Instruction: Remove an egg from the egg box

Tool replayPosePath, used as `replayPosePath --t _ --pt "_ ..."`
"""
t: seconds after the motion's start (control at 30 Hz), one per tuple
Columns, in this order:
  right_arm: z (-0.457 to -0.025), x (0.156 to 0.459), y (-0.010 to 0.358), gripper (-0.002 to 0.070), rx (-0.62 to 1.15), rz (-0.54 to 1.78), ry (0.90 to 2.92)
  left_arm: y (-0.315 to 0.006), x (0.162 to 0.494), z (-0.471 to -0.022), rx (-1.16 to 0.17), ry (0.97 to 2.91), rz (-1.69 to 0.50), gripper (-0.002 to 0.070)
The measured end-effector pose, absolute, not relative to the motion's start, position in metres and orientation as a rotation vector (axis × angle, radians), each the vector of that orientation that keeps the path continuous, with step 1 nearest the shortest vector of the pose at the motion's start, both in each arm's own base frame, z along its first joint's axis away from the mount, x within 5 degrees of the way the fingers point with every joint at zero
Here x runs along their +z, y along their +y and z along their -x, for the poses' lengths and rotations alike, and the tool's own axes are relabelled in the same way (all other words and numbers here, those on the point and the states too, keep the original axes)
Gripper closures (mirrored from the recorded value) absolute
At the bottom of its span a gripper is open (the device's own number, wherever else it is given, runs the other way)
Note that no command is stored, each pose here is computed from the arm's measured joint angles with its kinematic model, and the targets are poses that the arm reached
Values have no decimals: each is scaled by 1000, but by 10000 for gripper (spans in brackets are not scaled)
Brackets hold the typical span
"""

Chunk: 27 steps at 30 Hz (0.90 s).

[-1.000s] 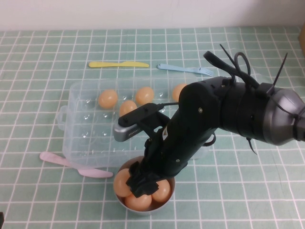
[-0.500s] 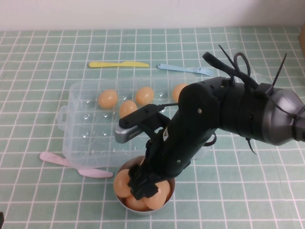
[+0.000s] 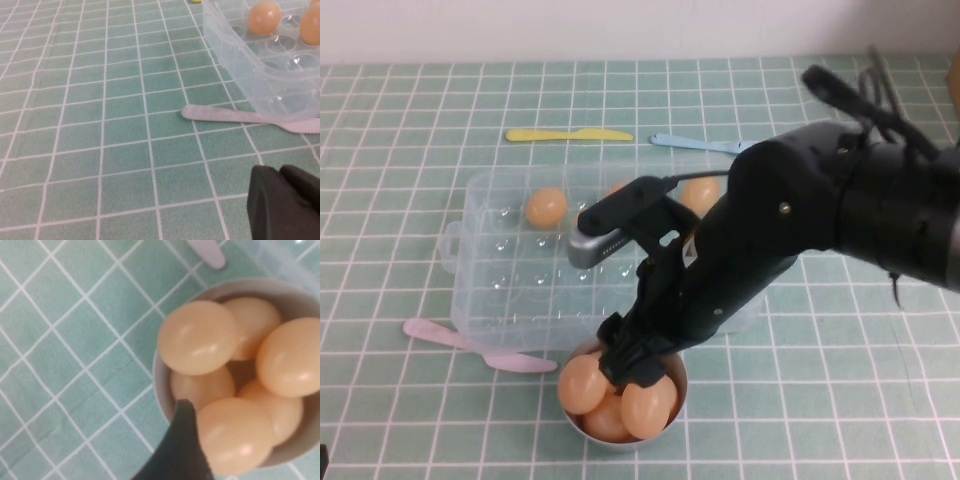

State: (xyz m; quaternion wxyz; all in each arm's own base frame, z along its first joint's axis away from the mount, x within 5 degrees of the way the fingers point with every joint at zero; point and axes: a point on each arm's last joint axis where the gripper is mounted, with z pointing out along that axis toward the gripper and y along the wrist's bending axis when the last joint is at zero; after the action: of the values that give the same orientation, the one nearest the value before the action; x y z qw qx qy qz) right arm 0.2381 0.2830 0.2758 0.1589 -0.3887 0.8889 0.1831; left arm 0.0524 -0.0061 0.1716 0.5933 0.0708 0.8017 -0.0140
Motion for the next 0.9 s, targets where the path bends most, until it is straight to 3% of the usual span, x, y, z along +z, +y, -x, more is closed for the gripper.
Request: replayPosePath --t 0.13,0.23,0.5,0.6,0.9 --pt "-233 292 276 142 514 1115 2496 -6 172 -52 -32 1864 -165 675" --pt "-228 304 270 220 515 1121 2477 -6 172 -52 -32 1864 -165 675" --pt "-193 332 233 631 537 1115 2427 -6 172 -52 -32 1864 -165 675" --pt "-178 338 217 675 547 1111 2412 -6 172 -52 -32 1864 -165 675" --pt "-134 356 173 691 566 1152 2376 -6 172 -52 -32 1864 -165 675"
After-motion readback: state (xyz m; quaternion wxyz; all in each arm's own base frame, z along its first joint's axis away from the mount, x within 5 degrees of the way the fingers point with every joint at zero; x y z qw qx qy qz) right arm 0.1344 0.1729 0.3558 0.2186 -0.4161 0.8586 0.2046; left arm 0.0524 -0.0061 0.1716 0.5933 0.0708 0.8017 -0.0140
